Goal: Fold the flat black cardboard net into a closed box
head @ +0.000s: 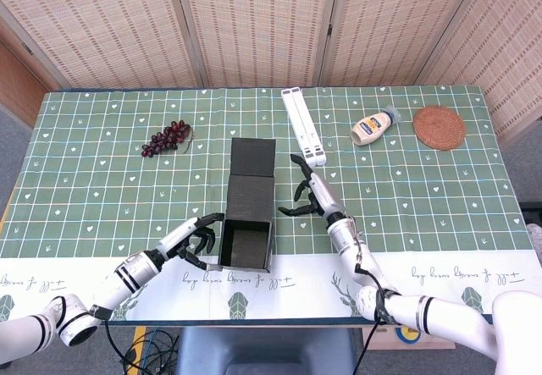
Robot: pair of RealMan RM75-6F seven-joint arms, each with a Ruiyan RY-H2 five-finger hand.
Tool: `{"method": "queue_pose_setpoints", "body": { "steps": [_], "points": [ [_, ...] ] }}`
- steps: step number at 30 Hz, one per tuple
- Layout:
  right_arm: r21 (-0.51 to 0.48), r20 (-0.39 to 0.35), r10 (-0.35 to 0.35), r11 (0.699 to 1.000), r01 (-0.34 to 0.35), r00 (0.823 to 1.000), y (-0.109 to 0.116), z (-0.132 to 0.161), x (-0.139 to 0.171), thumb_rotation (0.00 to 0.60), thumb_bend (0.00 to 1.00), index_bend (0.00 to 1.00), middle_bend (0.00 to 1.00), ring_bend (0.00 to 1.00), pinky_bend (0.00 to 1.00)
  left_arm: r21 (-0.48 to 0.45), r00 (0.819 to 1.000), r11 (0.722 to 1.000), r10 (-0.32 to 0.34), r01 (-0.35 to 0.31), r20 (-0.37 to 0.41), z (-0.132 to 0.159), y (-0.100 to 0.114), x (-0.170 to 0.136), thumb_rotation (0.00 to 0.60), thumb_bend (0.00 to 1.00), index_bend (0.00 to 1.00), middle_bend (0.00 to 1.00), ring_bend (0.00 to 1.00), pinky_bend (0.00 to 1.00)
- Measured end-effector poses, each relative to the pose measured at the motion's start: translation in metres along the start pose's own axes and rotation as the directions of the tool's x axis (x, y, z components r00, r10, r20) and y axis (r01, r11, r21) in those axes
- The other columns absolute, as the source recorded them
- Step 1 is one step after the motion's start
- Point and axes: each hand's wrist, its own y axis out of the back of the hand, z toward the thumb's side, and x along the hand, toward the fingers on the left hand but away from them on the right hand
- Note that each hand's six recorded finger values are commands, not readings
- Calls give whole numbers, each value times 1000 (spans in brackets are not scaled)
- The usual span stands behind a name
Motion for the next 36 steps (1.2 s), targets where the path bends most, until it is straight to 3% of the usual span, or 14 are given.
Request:
{"method": "queue_pose_setpoints", "body": {
  "steps": [7,18,27,36],
  "points": [
    [-54,-47,12,998,-15,999,-24,25,-17,600,156,0,65,579,1000,36,999,998,-44,45,-11,5,-10,2,600,128,314,296,636,775],
    [-167,-123,-3,986,-17,992,-27,53,-19,600,2,0,110,595,1000,63,997,996,-62,65,-54,0,-15,12,600,128,315,296,636,775],
    [-171,-157,114,975,-140,981,-34,70,-6,600,0,0,187,613,1000,58,994,998,-19,25,-109,-9,-9,24,600,128,310,296,636,775],
    [-26,-143,269,961,-275,953,-38,75,7,600,0,0,309,664,1000,62,984,996,78,-69,-159,-19,2,34,600,128,310,296,636,776]
  ]
}}
